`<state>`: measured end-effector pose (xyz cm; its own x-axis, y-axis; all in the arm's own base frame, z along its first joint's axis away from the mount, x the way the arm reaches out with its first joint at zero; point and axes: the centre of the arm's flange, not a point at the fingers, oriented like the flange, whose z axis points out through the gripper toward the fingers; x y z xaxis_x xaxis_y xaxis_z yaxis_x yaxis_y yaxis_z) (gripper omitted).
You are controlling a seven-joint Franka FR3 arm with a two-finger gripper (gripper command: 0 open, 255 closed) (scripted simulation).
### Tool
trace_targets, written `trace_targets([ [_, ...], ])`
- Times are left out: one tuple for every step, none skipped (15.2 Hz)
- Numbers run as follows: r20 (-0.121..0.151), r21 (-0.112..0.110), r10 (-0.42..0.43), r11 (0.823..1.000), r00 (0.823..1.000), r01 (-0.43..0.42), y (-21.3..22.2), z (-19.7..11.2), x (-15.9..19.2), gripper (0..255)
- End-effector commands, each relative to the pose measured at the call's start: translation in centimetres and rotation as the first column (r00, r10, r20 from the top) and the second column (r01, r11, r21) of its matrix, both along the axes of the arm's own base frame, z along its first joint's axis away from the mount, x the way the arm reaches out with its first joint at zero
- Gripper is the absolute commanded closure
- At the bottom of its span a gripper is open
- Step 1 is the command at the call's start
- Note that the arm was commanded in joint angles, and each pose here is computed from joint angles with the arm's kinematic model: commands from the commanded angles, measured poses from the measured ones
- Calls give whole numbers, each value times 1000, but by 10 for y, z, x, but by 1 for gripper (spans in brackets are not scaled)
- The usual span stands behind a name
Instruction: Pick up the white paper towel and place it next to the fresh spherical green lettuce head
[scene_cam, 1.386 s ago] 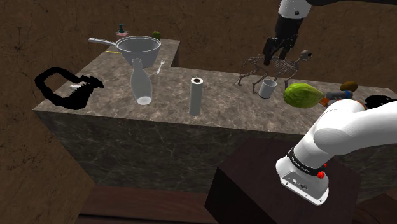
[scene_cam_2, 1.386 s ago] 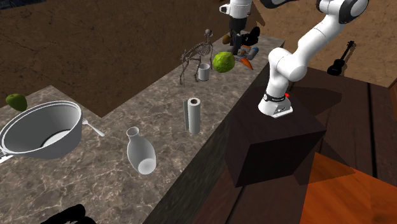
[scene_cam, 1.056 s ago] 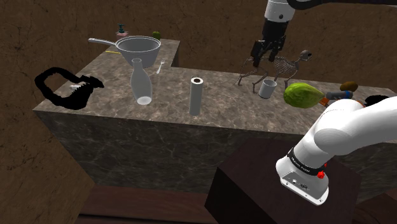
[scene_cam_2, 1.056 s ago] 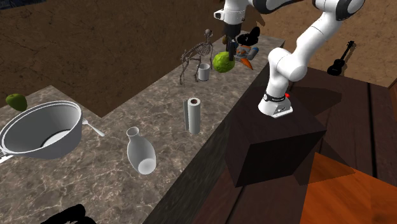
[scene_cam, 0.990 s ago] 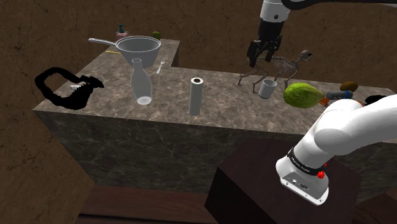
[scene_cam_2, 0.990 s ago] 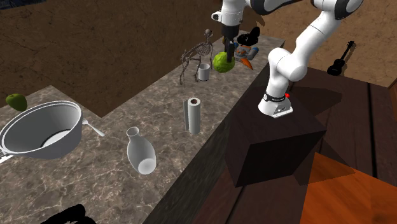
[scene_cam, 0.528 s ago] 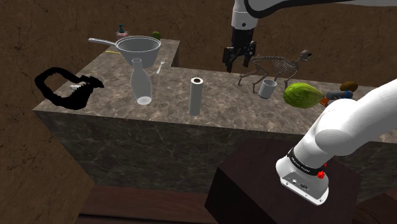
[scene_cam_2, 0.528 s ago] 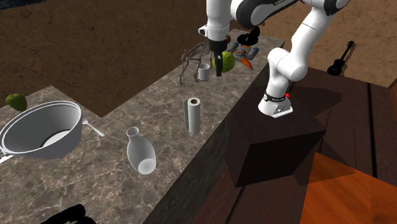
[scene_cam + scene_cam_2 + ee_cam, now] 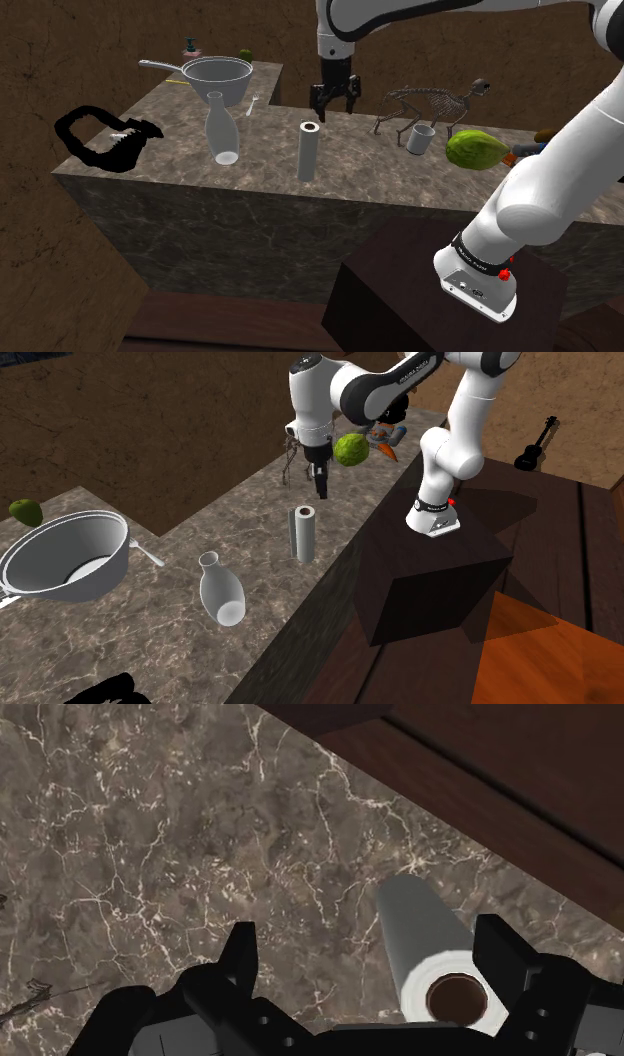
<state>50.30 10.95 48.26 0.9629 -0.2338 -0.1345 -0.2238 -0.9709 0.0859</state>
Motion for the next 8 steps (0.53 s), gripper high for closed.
trace_targets([
  [-14, 1, -6, 1000, 1000, 6, 14, -14, 21, 0],
  [-21, 2, -9, 1000, 1000, 9, 22, -20, 31, 0],
  [-27, 2, -11, 1000, 1000, 11, 29, -26, 41, 0],
  [-34, 3, -14, 1000, 999, 14, 36, -32, 52, 0],
  [-39, 3, -16, 1000, 999, 16, 41, -36, 59, 0],
  [-39, 3, -16, 1000, 999, 16, 41, -41, 58, 0],
  [-39, 3, -16, 1000, 999, 16, 41, -46, 57, 0],
  [-39, 3, -16, 1000, 999, 16, 40, -51, 56, 0],
])
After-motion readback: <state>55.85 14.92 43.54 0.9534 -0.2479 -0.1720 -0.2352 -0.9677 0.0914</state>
